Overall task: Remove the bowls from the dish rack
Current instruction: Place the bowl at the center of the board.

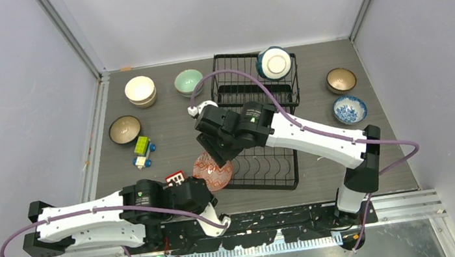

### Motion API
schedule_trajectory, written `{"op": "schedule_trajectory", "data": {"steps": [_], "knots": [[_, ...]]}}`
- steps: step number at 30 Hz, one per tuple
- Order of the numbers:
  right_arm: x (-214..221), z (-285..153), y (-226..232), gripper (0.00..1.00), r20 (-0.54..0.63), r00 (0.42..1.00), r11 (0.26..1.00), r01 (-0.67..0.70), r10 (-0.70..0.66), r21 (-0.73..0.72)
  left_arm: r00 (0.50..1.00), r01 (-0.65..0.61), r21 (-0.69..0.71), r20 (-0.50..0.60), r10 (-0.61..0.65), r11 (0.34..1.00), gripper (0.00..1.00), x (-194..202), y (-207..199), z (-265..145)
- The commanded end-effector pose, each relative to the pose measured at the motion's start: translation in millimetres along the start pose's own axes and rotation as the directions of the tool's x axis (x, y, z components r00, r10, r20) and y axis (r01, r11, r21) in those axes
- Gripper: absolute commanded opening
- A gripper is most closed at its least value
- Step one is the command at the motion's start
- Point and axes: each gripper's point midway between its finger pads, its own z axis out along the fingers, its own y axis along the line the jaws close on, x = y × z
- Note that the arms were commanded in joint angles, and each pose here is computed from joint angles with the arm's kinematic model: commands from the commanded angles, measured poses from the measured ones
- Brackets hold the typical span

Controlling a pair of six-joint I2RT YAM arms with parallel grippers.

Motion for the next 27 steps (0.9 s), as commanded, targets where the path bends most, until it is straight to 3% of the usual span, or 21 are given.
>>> {"op": "schedule_trajectory", "data": {"steps": [1,11,19,22,27], "knots": [[-1,10,-1,0.55,0.02,1.0,1.0,-0.014,0.013,0.024,1.0,0.018,-0.075,0.0,-0.018,0.997,0.0,1,18,-12],[4,22,-2,0.39,0.013,1.0,0.999,-0.01,0.009,0.039,0.999,0.044,-0.072,0.004,-0.044,0.996,0.0,0,18,-14],[3,21,-2,0.17,0.016,1.0,0.999,-0.006,0.006,0.035,0.997,0.077,-0.119,0.013,-0.076,0.99,0.01,-3,29,-14],[2,19,-1,0.02,0.024,1.0,0.999,-0.012,0.011,0.03,0.993,0.12,-0.158,0.02,-0.119,0.98,0.11,-5,38,-15],[-4,15,-1,0.01,0.048,0.999,0.999,-0.022,0.021,0.032,0.986,0.167,-0.179,0.042,-0.162,0.97,0.44,-9,45,-18]]}}
